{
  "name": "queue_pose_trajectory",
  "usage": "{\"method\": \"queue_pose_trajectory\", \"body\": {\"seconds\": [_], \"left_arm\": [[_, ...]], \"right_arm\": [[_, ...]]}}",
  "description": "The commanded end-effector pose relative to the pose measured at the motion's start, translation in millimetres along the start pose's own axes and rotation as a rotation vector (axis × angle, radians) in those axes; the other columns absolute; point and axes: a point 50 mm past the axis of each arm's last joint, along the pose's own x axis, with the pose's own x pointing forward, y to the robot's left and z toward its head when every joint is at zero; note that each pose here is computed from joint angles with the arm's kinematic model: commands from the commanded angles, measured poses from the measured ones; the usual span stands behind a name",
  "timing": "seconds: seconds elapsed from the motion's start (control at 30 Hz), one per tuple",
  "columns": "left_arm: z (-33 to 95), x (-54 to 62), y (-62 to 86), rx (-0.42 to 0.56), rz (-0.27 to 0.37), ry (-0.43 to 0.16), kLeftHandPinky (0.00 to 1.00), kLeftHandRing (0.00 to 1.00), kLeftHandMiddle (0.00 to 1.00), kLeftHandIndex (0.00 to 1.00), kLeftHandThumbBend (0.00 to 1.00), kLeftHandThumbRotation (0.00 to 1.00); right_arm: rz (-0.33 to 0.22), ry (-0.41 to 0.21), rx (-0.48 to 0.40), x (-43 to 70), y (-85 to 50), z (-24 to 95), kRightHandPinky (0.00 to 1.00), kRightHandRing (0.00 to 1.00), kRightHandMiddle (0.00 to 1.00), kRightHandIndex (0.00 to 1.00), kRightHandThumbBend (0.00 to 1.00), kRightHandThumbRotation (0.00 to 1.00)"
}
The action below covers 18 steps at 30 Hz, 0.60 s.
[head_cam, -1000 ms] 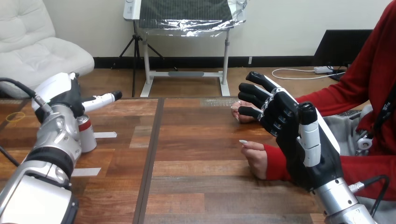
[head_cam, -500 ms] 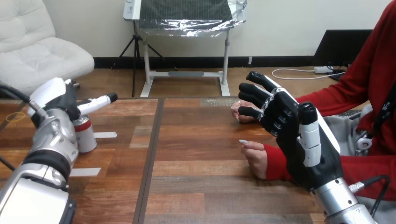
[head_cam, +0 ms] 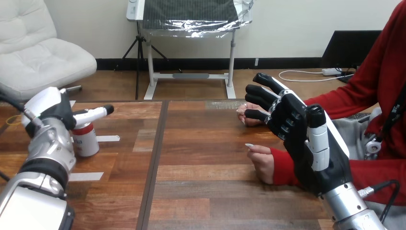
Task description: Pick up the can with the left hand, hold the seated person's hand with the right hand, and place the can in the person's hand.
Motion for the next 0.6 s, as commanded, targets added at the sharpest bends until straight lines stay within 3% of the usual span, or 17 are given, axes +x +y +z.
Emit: {"method": "queue_pose_trajectory", "body": {"seconds": [0.0, 0.57], "left_arm": [[4.2, 2.0, 14.2, -0.016, 0.051, -0.012, 0.95, 0.96, 0.97, 0.94, 0.81, 0.69], [-0.3, 1.1, 7.9, -0.043, 0.04, 0.011, 0.96, 0.95, 0.95, 0.92, 0.84, 0.56]], "right_arm": [[0.009, -0.09, -0.026, 13.9, -1.3, 15.5, 0.8, 0.88, 0.87, 0.89, 0.85, 1.0], [0.014, -0.094, -0.035, 14.3, -1.2, 16.0, 0.8, 0.88, 0.86, 0.88, 0.86, 1.0]]}}
